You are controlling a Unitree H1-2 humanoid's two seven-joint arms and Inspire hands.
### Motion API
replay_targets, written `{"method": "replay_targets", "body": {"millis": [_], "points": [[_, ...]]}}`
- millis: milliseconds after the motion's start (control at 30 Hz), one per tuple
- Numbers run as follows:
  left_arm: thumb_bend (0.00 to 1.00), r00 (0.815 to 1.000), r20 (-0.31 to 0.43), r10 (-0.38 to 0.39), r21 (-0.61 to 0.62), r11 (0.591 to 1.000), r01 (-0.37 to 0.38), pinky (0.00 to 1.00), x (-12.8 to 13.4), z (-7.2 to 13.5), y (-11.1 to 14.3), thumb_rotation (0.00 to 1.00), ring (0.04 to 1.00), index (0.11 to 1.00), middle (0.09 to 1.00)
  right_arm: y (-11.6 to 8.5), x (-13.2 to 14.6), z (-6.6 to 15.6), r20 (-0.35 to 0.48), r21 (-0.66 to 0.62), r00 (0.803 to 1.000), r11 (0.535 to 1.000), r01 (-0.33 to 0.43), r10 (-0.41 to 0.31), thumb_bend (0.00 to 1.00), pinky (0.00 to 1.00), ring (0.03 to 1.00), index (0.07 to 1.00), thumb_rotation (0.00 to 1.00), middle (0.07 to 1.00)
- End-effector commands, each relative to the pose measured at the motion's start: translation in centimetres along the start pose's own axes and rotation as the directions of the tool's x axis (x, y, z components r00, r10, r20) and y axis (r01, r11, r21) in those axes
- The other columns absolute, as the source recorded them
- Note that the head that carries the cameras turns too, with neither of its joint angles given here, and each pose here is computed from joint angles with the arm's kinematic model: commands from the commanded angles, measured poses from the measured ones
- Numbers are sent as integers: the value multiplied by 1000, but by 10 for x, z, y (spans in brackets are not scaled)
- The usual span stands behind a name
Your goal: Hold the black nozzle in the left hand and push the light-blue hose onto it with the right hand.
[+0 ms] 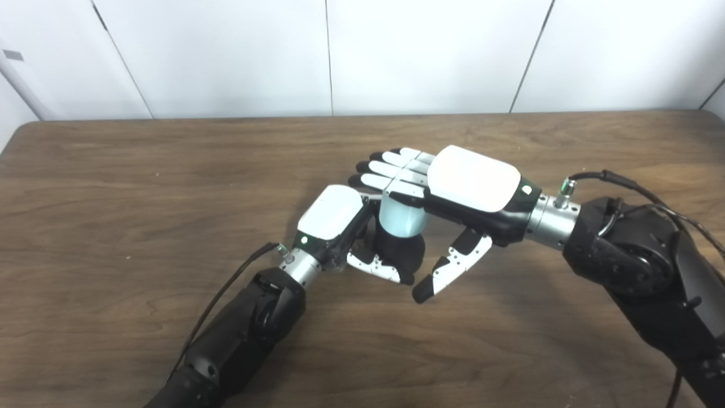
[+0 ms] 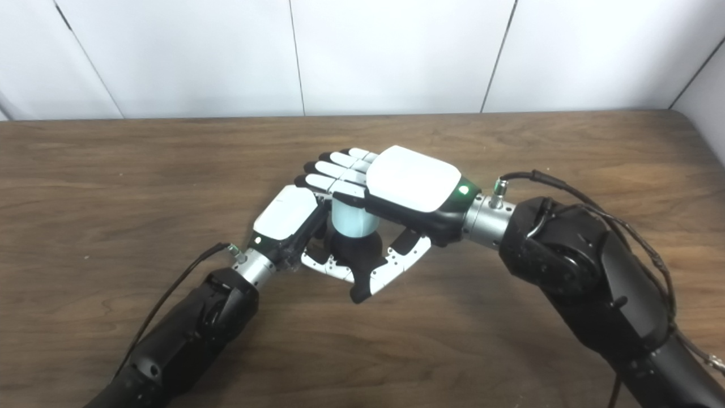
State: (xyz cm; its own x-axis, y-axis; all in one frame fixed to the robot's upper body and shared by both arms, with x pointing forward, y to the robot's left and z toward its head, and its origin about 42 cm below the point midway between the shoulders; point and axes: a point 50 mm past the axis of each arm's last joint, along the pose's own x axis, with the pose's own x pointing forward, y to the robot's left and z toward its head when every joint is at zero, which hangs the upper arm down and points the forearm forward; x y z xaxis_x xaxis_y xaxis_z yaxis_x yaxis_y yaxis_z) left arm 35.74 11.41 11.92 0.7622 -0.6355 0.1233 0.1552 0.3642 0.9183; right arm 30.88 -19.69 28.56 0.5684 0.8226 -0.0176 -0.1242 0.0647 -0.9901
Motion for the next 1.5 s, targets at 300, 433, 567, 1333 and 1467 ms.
{"method": "replay_targets", "body": {"millis": [300,433,567,1333,1467], "points": [[521,972,-73,-223,-9,975,223,252,-33,-10,-43,0,365,514,421,47,3,5,10,70,975,972,-222,222,901,940,1000,968,943,990],[520,970,-76,-230,-13,973,230,249,-33,-10,-43,0,361,514,411,46,-2,3,13,79,974,971,-226,225,892,939,992,949,925,976],[520,971,-73,-227,-16,974,226,247,-33,-10,-43,0,359,514,411,46,-7,2,26,95,977,973,-211,210,885,920,974,914,917,954],[520,972,-82,-222,-20,975,221,233,-33,-12,-41,0,345,511,406,60,-19,-2,-22,198,991,972,-128,135,828,874,963,950,928,970],[520,971,-81,-224,-9,975,224,230,-33,-13,-42,0,339,509,404,49,-16,-3,-17,244,1000,970,3,1,785,888,975,994,861,997]]}}
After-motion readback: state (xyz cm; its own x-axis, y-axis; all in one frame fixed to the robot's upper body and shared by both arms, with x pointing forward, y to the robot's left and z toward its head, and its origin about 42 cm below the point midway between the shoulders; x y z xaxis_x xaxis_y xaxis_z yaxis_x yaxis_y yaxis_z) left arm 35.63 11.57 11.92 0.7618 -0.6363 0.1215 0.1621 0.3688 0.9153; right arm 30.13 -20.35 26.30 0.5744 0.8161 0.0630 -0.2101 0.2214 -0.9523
